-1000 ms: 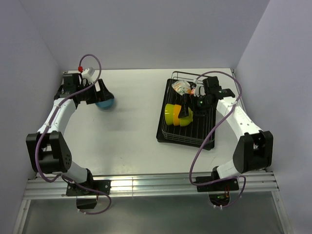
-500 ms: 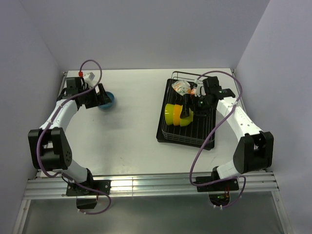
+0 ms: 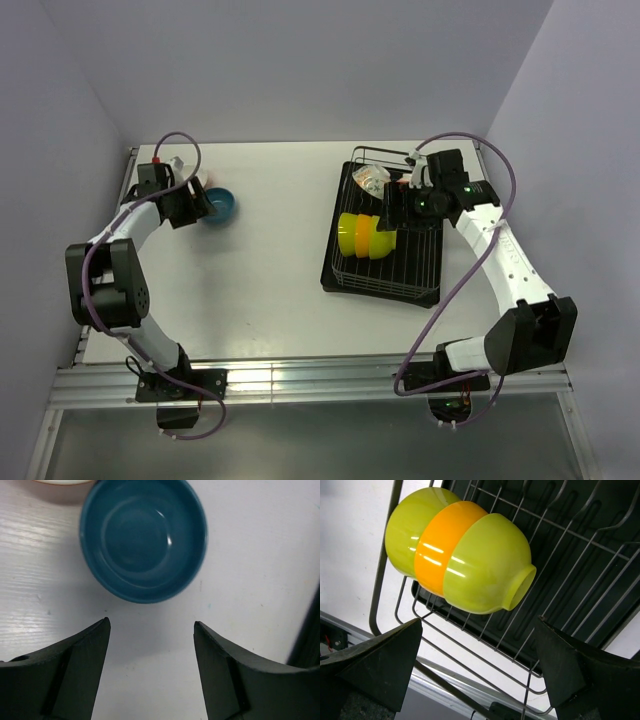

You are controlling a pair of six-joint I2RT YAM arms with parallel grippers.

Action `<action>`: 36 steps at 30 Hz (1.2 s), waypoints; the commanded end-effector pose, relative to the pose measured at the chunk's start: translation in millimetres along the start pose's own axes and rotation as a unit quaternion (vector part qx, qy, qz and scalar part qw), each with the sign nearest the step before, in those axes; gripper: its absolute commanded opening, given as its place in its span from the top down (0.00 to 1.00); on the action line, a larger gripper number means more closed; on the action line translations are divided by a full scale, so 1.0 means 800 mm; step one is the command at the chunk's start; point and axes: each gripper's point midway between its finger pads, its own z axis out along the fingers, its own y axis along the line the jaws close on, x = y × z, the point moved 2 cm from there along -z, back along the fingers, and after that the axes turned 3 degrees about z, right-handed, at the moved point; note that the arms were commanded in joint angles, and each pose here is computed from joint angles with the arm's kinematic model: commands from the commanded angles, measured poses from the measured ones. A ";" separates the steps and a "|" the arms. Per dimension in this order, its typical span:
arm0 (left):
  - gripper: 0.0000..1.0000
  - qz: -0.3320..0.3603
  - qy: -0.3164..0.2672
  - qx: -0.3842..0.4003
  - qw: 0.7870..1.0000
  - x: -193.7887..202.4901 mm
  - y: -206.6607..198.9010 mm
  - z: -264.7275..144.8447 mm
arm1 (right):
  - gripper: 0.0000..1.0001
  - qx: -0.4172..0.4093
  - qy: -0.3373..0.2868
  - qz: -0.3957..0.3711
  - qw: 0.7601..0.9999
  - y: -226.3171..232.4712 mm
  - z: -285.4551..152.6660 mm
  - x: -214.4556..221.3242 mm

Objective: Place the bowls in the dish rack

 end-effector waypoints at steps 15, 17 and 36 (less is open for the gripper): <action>0.30 -0.073 -0.076 0.030 0.994 -0.064 0.045 0.014 | 0.00 -0.002 -0.060 -0.018 0.998 0.010 -0.050 -0.028; 0.30 -0.086 -0.090 0.039 0.991 -0.080 0.051 0.009 | 0.00 -0.003 -0.056 -0.016 0.998 0.010 -0.048 -0.028; 0.34 -0.124 -0.122 -0.018 0.985 -0.138 0.118 0.090 | 0.00 0.007 -0.065 -0.006 0.998 0.006 -0.049 -0.029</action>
